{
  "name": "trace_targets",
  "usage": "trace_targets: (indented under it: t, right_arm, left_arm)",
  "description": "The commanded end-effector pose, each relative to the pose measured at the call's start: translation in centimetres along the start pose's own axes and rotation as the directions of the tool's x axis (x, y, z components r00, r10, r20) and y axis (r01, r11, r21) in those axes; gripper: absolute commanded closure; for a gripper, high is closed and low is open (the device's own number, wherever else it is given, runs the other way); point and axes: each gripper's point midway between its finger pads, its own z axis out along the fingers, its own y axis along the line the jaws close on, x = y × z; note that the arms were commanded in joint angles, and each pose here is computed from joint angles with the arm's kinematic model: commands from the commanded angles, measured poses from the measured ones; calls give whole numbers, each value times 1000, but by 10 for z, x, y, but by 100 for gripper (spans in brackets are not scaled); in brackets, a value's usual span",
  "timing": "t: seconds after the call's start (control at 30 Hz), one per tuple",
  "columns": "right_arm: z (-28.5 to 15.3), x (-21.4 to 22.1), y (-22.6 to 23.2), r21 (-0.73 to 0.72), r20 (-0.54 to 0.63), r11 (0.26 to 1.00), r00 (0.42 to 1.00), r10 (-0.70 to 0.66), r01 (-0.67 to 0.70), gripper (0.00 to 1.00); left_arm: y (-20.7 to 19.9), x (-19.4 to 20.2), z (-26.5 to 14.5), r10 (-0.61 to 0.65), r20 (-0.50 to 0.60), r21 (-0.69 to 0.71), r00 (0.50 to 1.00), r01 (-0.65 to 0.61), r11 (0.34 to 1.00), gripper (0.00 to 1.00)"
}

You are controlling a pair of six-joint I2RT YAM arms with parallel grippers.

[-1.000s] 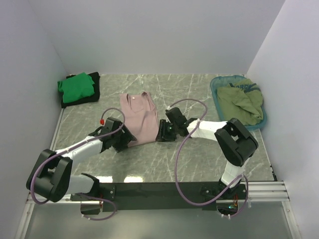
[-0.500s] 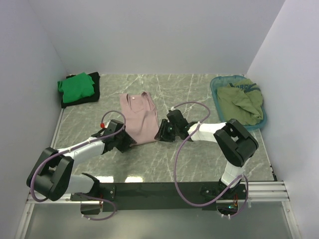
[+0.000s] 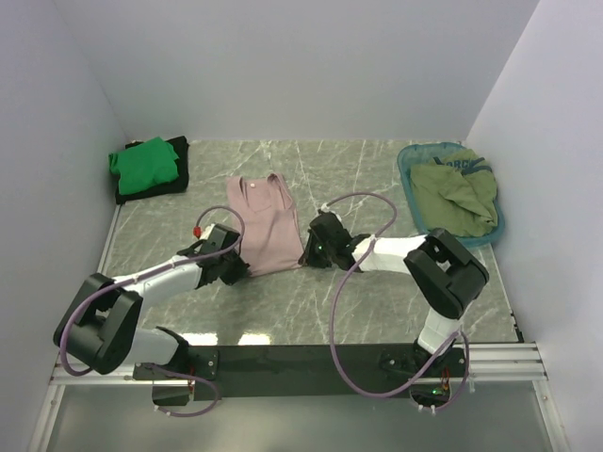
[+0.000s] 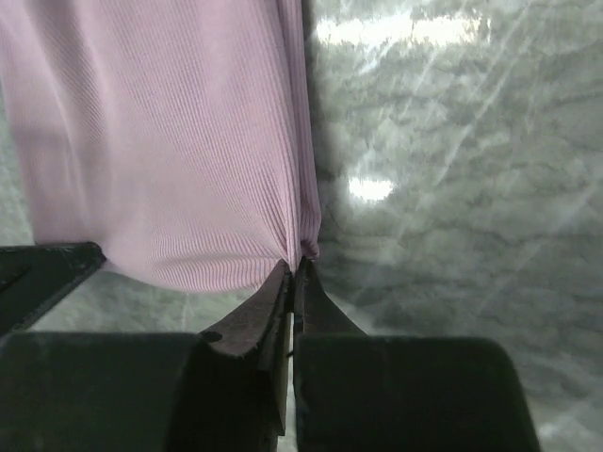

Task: Fold and stack the tank tops
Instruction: Fold the tank top

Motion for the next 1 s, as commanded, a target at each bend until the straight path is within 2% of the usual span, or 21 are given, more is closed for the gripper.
trace_targets:
  t: [0.0, 0.13, 0.27, 0.33, 0.5, 0.63, 0.77, 0.97]
  right_arm:
    - [-18, 10, -29, 132, 17, 988, 996, -86, 83, 100]
    - [-48, 25, -25, 124, 24, 983, 990, -139, 135, 100]
    - [-70, 75, -22, 92, -57, 974, 977, -204, 208, 100]
    - [-83, 91, -21, 82, -82, 975, 976, -202, 208, 100]
    - [-113, 129, -22, 43, -142, 975, 968, -208, 216, 100]
    - [-134, 118, -17, 27, -86, 981, 978, -191, 194, 100]
    - [-141, 106, -10, 34, -52, 978, 978, -204, 206, 100]
    - [-153, 82, 4, 43, 12, 972, 972, -234, 233, 100]
  left_arm:
    - [23, 17, -1, 123, -30, -88, 992, -125, 988, 99]
    - [25, 52, -11, 157, -107, -75, 982, -165, 983, 99]
    - [31, 85, -31, 138, -168, -53, 976, -148, 987, 99]
    - [47, 97, -40, 130, -201, -82, 971, -149, 985, 99]
    - [52, 119, -70, 131, -239, -50, 962, -147, 988, 99]
    - [42, 114, -84, 156, -208, -12, 966, -162, 987, 99]
    - [36, 110, -81, 202, -192, -17, 960, -209, 978, 99]
    - [-7, 90, -98, 260, -111, 41, 959, -257, 966, 99]
